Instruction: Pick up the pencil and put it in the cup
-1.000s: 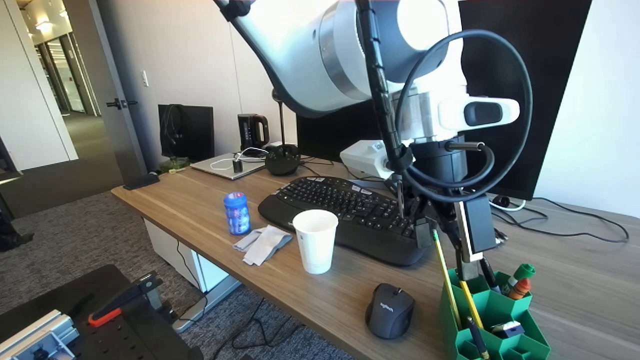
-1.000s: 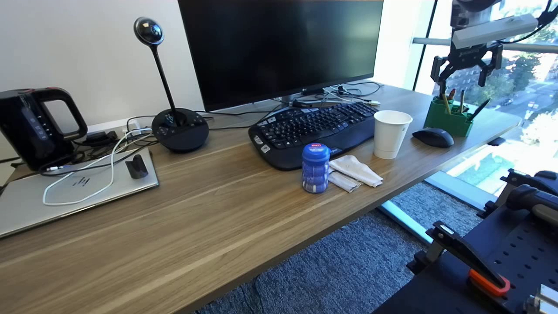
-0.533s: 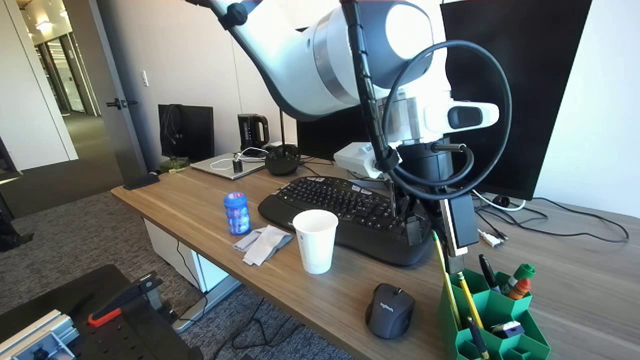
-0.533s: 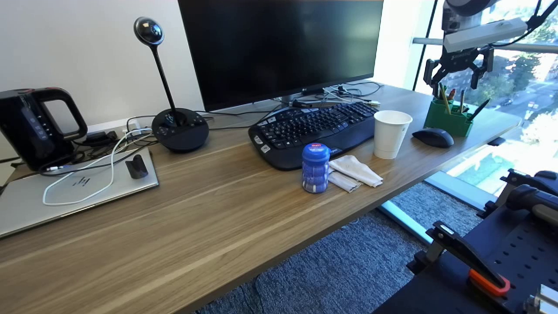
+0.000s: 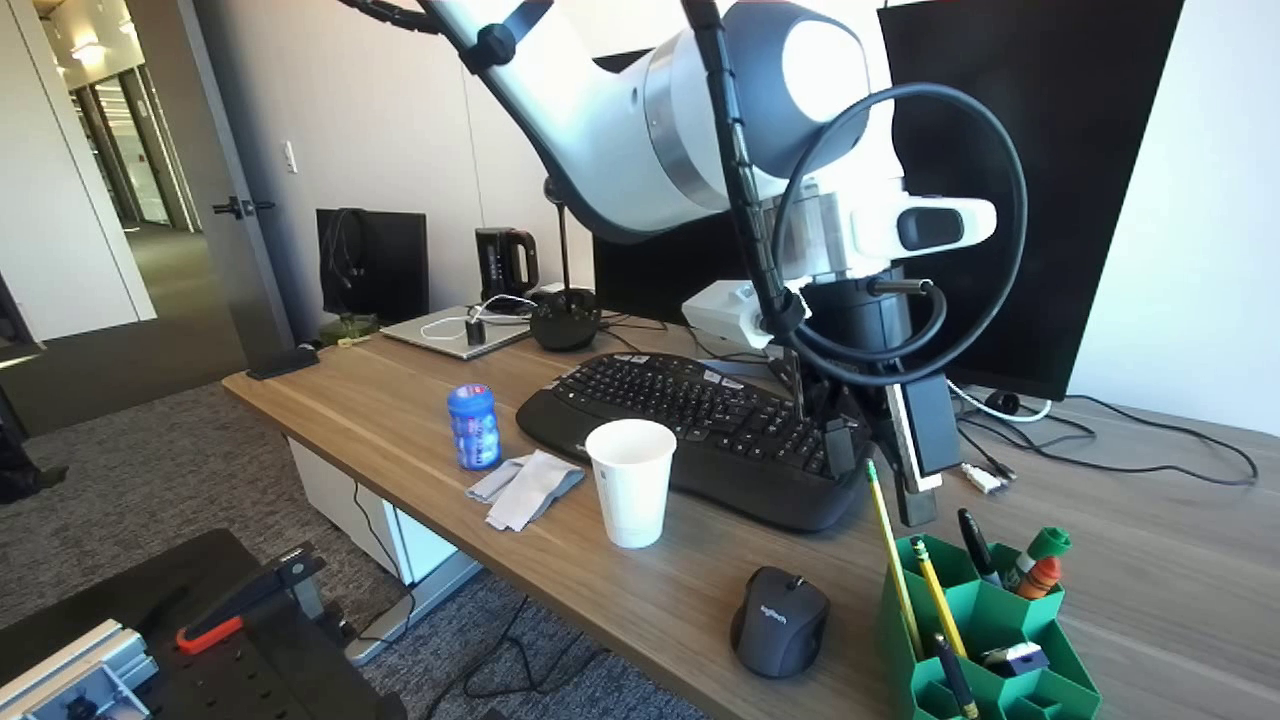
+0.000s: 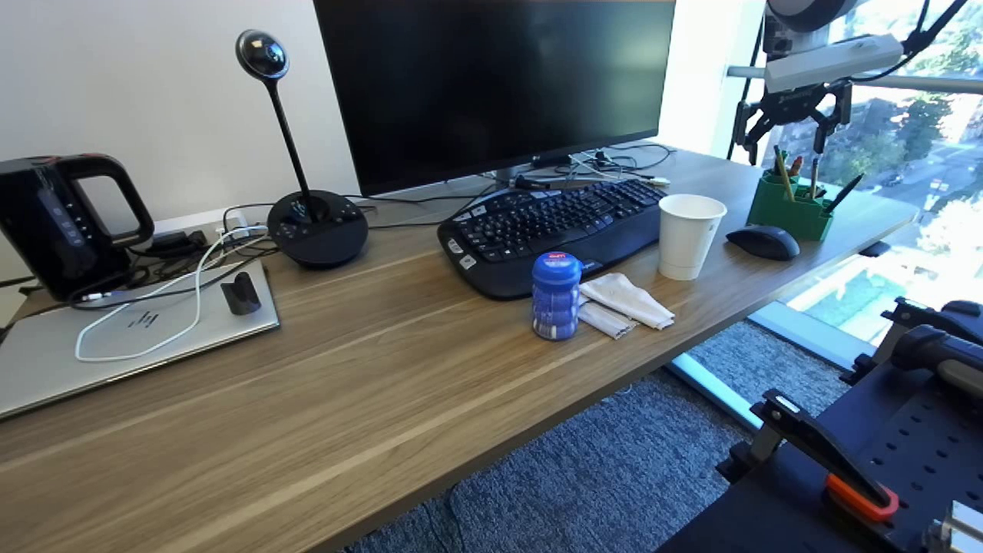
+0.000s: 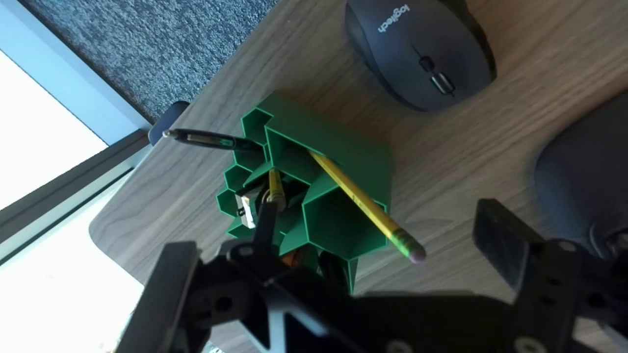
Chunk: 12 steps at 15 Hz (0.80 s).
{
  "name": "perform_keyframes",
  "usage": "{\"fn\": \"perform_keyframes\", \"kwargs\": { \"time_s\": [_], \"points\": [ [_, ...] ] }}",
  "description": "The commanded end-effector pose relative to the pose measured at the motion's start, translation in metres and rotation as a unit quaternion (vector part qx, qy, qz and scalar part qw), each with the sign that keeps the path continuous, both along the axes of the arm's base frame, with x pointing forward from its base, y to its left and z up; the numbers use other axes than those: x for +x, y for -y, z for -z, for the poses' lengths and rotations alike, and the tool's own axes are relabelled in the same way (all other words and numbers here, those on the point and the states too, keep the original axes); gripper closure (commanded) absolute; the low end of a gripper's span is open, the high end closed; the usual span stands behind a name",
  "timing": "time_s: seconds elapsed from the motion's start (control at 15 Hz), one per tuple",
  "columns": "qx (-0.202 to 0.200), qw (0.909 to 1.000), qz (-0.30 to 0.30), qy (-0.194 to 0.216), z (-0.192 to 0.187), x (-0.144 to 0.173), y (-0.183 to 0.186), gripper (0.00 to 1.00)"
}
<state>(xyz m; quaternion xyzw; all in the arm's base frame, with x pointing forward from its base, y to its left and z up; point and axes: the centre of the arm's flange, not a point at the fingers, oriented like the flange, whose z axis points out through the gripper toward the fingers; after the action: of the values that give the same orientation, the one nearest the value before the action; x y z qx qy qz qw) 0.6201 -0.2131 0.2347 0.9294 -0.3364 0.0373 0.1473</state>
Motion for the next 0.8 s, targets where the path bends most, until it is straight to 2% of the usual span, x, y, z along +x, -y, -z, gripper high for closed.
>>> {"fn": "perform_keyframes", "kwargs": {
  "time_s": [0.0, 0.2, 0.33, 0.53, 0.6, 0.67, 0.73],
  "points": [
    [-0.005, 0.9999, 0.013, 0.010, -0.0014, 0.0146, 0.0046, 0.00],
    [-0.011, 0.9999, 0.010, 0.009, 0.0036, 0.0113, 0.0055, 0.00],
    [-0.013, 0.9999, 0.011, 0.003, 0.0070, 0.0089, 0.0066, 0.09],
    [-0.011, 0.9999, 0.012, 0.001, 0.0081, 0.0066, 0.0075, 0.13],
    [-0.011, 0.9999, 0.013, 0.001, 0.0074, 0.0068, 0.0076, 0.21],
    [-0.011, 0.9998, 0.014, 0.001, 0.0073, 0.0070, 0.0079, 0.36],
    [-0.011, 0.9998, 0.015, 0.001, 0.0068, 0.0074, 0.0082, 0.42]
  ]
}}
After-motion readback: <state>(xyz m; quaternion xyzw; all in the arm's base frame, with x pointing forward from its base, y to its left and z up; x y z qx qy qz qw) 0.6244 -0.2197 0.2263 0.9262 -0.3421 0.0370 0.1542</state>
